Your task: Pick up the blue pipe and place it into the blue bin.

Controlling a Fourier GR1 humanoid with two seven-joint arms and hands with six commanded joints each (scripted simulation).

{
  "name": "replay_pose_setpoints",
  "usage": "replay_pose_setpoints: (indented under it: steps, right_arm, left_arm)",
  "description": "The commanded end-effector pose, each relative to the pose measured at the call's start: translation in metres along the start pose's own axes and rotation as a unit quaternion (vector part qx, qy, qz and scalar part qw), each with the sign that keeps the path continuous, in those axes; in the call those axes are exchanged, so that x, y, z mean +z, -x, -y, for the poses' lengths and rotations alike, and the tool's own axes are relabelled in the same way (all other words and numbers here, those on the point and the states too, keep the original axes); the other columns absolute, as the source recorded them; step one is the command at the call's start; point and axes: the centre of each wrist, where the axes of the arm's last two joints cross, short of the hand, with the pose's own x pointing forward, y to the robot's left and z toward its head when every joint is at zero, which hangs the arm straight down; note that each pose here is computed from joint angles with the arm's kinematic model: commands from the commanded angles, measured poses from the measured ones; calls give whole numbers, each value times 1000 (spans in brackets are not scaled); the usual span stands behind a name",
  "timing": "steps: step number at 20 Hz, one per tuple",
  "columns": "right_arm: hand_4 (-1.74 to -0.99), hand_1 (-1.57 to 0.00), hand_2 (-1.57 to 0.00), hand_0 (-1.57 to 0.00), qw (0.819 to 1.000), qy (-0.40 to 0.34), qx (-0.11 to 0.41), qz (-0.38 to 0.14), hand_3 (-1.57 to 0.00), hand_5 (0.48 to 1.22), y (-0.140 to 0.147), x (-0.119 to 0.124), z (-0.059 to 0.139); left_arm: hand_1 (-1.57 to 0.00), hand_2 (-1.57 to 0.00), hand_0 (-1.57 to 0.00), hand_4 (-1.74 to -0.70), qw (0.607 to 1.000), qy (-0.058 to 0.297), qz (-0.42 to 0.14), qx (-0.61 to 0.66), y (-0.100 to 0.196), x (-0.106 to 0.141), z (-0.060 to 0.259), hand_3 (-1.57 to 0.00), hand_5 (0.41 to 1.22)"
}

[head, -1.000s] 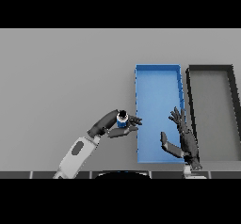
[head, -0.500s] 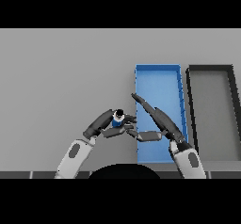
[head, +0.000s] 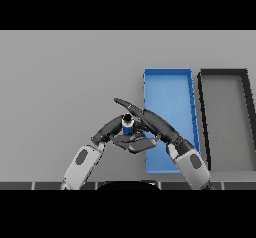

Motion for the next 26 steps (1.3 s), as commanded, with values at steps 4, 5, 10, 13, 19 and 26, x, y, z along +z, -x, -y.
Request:
replay_pose_setpoints:
  steps: [4,5,10,13,19,26]
  right_arm:
    - [-1192,-55,-110,-34,1000,-21,5,-15,-7,507,0,-16,4]
    - [-1204,-108,-166,-69,999,-29,6,-19,-44,497,0,-20,6]
    - [-1467,-877,-910,-876,999,-51,8,-3,-762,518,1,-36,2]
    - [-1581,-1215,-1233,-1215,998,-56,-15,8,-1021,650,-1,-41,-3]
    - [-1692,-1478,-1482,-1478,997,-55,-16,48,-1400,1071,-1,-40,-7]
    - [-1731,-1551,-1552,-1551,996,-29,-10,80,-1535,1190,3,-41,-15]
  left_arm:
    - [-1571,-1571,-1571,-1467,1000,-2,-5,-13,2,-1,-2,-1571,1221]
    - [-1571,-1571,-1571,-1465,1000,-3,-10,-16,1,1,-4,-1571,1221]
    - [-1571,-1571,-1571,-1622,999,-2,-38,-26,1,2,-2,-1571,1221]
    - [-1571,-1571,-1571,-1677,1000,-3,-22,-5,2,1,0,-1523,1221]
    - [-1571,-1571,-1571,-1722,1000,0,-18,12,-2,-1,-3,-1437,1221]
    - [-1571,-1571,-1571,-1724,999,-20,-19,-27,-3,5,-6,-1454,1221]
